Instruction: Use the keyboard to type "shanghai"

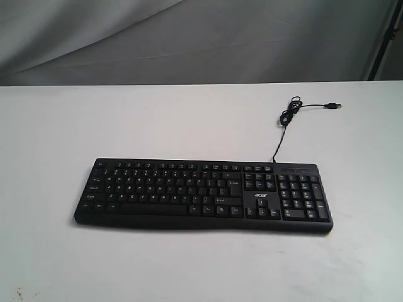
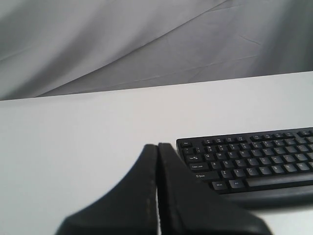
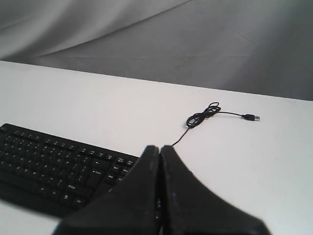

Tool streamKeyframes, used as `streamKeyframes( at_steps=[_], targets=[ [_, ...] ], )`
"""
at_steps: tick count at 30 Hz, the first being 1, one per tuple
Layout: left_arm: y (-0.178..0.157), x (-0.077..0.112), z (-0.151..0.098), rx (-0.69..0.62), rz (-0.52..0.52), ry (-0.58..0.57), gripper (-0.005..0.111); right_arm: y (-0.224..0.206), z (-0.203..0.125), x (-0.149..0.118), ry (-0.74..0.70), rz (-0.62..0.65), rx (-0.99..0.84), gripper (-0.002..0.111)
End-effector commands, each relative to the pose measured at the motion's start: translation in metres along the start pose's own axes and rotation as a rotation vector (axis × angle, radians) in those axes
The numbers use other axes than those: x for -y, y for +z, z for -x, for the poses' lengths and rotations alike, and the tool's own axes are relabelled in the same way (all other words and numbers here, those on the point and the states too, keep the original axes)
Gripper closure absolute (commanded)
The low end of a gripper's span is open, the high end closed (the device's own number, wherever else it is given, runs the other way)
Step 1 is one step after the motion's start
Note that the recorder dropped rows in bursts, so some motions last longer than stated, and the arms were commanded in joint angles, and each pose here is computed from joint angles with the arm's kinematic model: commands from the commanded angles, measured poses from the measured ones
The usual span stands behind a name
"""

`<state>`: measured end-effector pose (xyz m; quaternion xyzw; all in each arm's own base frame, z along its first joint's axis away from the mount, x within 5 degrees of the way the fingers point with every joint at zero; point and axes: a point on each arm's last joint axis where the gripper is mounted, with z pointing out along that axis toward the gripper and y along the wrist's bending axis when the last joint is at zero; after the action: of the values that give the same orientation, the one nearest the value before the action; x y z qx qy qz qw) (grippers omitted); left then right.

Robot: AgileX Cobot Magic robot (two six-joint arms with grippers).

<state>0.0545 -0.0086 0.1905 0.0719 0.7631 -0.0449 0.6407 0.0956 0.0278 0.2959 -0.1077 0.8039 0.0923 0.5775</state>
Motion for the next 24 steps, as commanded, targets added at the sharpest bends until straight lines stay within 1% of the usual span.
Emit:
streamKeyframes(
  at_steps=[1, 4, 8, 9, 10, 15, 19, 24],
  targets=[
    [0.000, 0.000, -0.001, 0.002, -0.003, -0.001, 0.107, 0.022, 0.022, -0.008, -0.067, 0.064, -0.005, 0.108],
    [0.000, 0.000, -0.001, 0.002, -0.003, -0.001, 0.107, 0.034, 0.031, -0.023, -0.056, 0.151, 0.079, 0.108],
    [0.000, 0.000, -0.001, 0.002, -0.003, -0.001, 0.107, 0.050, 0.027, -0.052, -0.042, 0.309, 0.057, 0.108],
    [0.000, 0.000, -0.001, 0.002, -0.003, -0.001, 0.107, 0.054, 0.025, -0.060, -0.055, 0.342, 0.041, 0.108],
    [0.000, 0.000, -0.001, 0.002, -0.003, -0.001, 0.107, 0.060, 0.021, -0.072, -0.081, 0.390, -0.005, 0.108],
    [0.000, 0.000, -0.001, 0.002, -0.003, -0.001, 0.107, 0.079, 0.003, -0.121, -0.204, 0.546, -0.217, 0.108],
    [0.000, 0.000, -0.001, 0.002, -0.003, -0.001, 0.107, 0.090, -0.016, -0.151, -0.268, 0.616, -0.300, 0.108],
    [0.000, 0.000, -0.001, 0.002, -0.003, -0.001, 0.107, 0.102, -0.024, -0.167, -0.276, 0.640, -0.280, 0.108]
  ],
)
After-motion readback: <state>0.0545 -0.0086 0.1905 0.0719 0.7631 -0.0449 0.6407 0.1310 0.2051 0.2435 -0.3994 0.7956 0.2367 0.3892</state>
